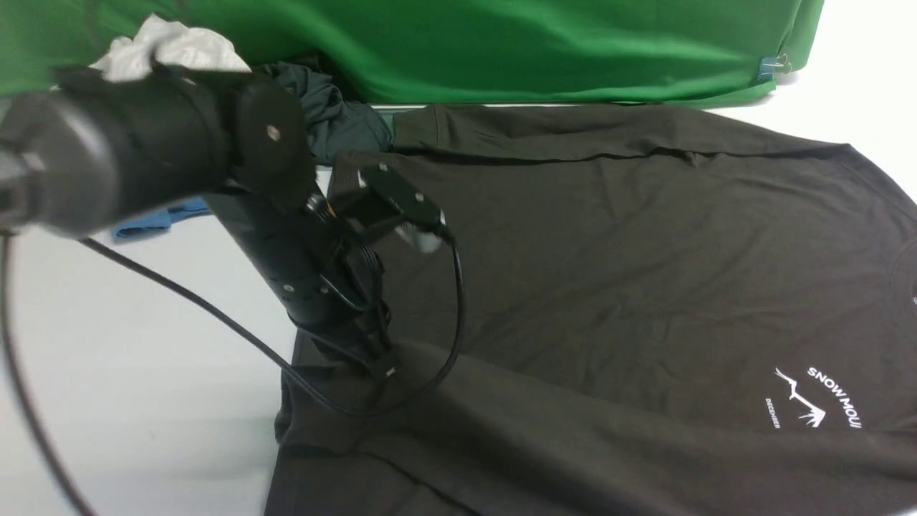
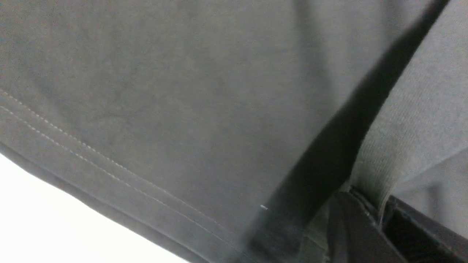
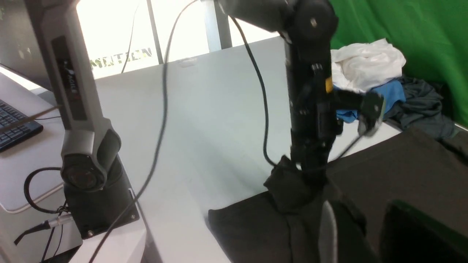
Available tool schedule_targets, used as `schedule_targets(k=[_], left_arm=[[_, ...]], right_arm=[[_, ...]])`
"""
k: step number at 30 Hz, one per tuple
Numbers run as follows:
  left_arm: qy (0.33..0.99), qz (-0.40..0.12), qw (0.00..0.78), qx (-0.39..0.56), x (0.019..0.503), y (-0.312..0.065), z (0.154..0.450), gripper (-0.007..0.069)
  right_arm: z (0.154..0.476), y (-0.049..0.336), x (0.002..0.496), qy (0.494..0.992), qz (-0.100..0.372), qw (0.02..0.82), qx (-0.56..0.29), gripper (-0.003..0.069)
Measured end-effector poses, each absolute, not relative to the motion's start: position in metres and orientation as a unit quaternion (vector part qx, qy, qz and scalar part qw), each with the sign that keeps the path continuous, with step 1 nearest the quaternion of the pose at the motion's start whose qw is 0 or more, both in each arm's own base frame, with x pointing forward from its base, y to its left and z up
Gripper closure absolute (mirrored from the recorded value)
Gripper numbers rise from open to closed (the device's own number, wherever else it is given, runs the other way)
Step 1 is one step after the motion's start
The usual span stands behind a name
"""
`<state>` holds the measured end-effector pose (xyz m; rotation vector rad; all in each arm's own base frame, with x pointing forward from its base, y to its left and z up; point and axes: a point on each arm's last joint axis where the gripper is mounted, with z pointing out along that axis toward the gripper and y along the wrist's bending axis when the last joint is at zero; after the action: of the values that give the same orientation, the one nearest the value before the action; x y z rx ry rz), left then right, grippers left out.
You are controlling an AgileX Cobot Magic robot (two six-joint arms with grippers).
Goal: Fold a long-sleeved shirt on a white desktop.
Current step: 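Fold the left side of the black T-shirt inward over its body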
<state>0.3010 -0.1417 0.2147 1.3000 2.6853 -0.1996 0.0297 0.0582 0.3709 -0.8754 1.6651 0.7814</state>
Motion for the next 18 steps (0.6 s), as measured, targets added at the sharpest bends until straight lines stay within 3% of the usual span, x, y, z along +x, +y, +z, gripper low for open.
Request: schedule_targets(k=[4,7,10,13,18], left_arm=[[0.901,-0.048,0.071,0.426,0.309,-0.141,0.199,0.0568],[0.906,-0.033,0.063,0.418,0.314,-0.140,0.188,0.0498],[0.909,-0.030,0.064,0.411,0.317,-0.138,0.183,0.0372],[0.909,-0.026,0.063,0.411,0.318,-0.137,0.183,0.0300],[0.911,-0.002,0.078,0.406,0.318,-0.132,0.194,0.0074]], right_arm=[[0.371,0.058,0.030,0.698,0.330,0.523,-0.362,0.0466],[0.371,0.058,0.030,0.698,0.330,0.522,-0.361,0.0463],[0.371,0.058,0.030,0.700,0.332,0.521,-0.359,0.0460],[0.371,0.058,0.030,0.703,0.335,0.519,-0.353,0.0460],[0.368,0.056,0.036,0.736,0.330,0.506,-0.305,0.0453]])
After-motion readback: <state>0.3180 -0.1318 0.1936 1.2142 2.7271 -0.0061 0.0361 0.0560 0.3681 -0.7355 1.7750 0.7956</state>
